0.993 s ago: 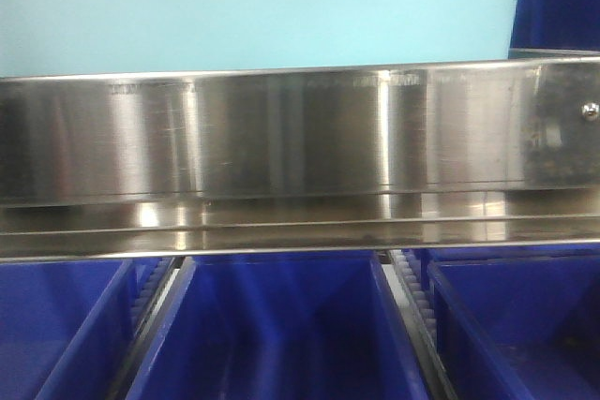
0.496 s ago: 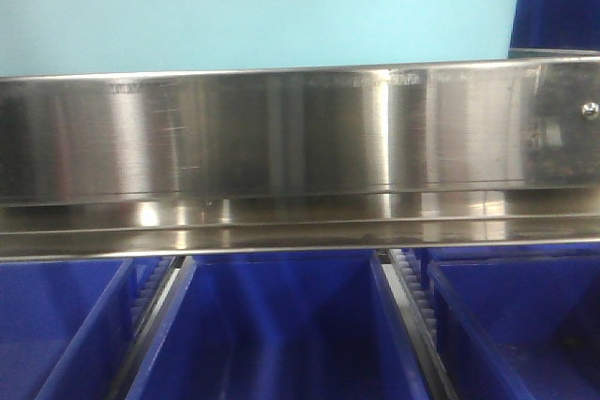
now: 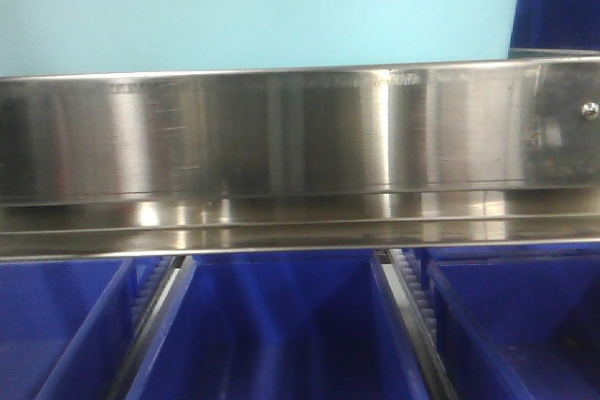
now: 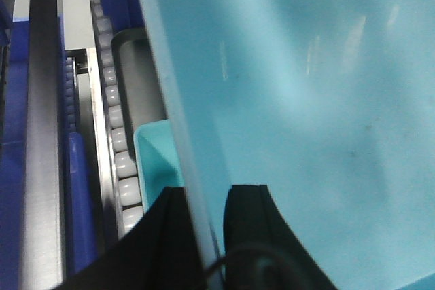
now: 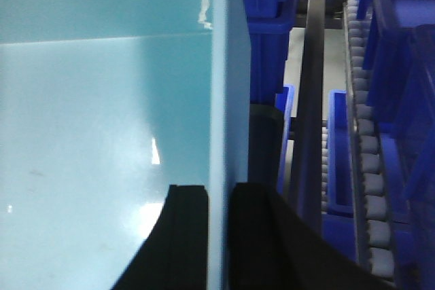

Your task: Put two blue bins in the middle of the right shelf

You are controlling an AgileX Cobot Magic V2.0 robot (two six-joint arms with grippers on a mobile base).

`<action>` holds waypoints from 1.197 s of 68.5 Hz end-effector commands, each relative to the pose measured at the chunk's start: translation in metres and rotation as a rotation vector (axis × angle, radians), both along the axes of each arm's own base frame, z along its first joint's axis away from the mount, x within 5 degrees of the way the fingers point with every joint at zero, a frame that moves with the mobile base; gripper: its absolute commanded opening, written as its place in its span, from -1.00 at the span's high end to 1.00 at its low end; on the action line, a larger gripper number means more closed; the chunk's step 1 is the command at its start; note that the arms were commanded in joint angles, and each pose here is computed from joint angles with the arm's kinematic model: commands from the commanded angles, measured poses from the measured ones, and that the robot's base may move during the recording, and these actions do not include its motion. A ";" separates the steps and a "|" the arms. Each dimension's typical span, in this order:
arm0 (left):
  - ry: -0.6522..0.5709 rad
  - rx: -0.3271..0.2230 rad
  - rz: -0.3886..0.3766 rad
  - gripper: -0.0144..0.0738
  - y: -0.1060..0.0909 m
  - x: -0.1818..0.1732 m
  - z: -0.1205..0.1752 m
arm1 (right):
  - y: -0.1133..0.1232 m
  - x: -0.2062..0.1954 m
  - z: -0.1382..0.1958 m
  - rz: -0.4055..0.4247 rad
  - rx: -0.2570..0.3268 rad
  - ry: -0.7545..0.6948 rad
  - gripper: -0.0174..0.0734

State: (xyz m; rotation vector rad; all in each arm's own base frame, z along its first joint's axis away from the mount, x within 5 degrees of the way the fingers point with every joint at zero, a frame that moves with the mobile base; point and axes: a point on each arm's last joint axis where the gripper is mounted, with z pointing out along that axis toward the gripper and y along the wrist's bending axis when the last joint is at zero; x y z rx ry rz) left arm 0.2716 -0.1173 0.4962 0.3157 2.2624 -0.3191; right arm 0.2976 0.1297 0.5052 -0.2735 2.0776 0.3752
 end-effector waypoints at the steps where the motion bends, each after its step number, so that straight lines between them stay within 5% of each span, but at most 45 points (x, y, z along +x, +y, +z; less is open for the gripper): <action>1: -0.044 0.007 -0.009 0.92 0.003 -0.005 0.008 | 0.003 -0.009 0.012 0.039 0.094 -0.026 0.95; 18: -0.091 0.041 -0.028 0.92 0.009 -0.015 0.017 | 0.004 -0.016 -0.001 0.035 0.109 0.156 0.95; 34: -0.083 0.059 -0.022 0.92 0.011 -0.015 0.013 | 0.006 -0.016 -0.004 0.025 0.110 0.174 0.95; 56: -0.004 0.131 -0.006 0.92 0.011 -0.006 -0.014 | 0.010 -0.001 -0.046 -0.011 0.059 0.253 0.95; 82: 0.096 0.176 -0.011 0.92 0.009 0.000 -0.045 | 0.006 0.001 -0.052 -0.040 -0.007 0.261 0.95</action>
